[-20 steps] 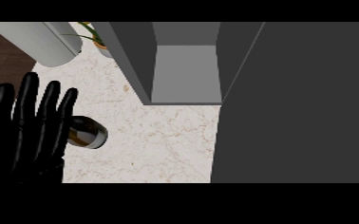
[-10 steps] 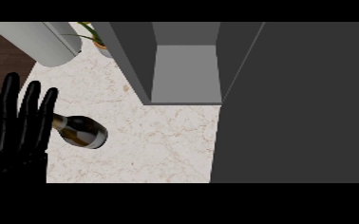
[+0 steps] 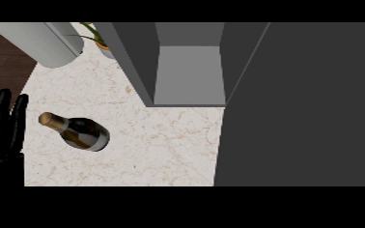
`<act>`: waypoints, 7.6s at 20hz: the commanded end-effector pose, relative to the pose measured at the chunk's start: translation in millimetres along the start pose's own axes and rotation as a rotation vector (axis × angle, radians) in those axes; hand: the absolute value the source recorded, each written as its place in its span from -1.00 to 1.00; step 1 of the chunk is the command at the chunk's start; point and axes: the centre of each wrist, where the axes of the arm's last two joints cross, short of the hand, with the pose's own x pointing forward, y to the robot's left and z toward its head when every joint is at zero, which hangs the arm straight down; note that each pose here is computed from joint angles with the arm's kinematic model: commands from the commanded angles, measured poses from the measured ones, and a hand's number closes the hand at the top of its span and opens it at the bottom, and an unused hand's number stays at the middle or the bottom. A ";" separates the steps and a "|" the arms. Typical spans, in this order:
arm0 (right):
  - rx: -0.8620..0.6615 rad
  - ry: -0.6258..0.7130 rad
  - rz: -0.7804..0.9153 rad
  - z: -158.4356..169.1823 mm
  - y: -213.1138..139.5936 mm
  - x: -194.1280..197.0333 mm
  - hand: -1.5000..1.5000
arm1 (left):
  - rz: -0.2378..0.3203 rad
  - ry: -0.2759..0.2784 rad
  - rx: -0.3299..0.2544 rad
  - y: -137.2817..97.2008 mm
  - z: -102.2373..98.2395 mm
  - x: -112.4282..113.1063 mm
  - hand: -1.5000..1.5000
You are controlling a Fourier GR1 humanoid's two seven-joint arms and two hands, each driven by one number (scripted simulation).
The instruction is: Pick up the wine, place it into the cabinet and close the cabinet
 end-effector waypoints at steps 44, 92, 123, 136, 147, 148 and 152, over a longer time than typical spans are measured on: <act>0.019 -0.057 -0.044 -1.1 -1.3 12.0 -1.00 | -0.032 0.301 0.101 171.6 40.0 -249.2 -1.00; 0.031 -0.021 -0.005 1.0 2.2 18.9 -1.00 | 0.255 0.316 0.004 117.4 0.9 -296.9 1.00; 0.049 -0.005 -0.034 -5.9 8.4 16.8 -1.00 | 0.346 0.317 -0.219 -50.6 21.8 -223.7 1.00; 0.039 0.014 -0.026 -10.6 -18.3 -7.1 -1.00 | 0.306 0.389 -0.115 -90.4 26.9 -245.7 1.00; 0.046 -0.001 -0.030 -3.3 -4.5 -5.3 -1.00 | 0.327 0.346 -0.131 -89.3 3.7 -271.2 1.00; 0.039 0.020 -0.020 -3.0 -17.5 -13.8 -1.00 | 0.332 0.343 -0.132 -89.1 -7.7 -261.2 1.00; 0.040 0.003 -0.021 2.6 -11.7 -7.0 -1.00 | 0.304 0.359 -0.130 -98.7 -16.3 -267.1 1.00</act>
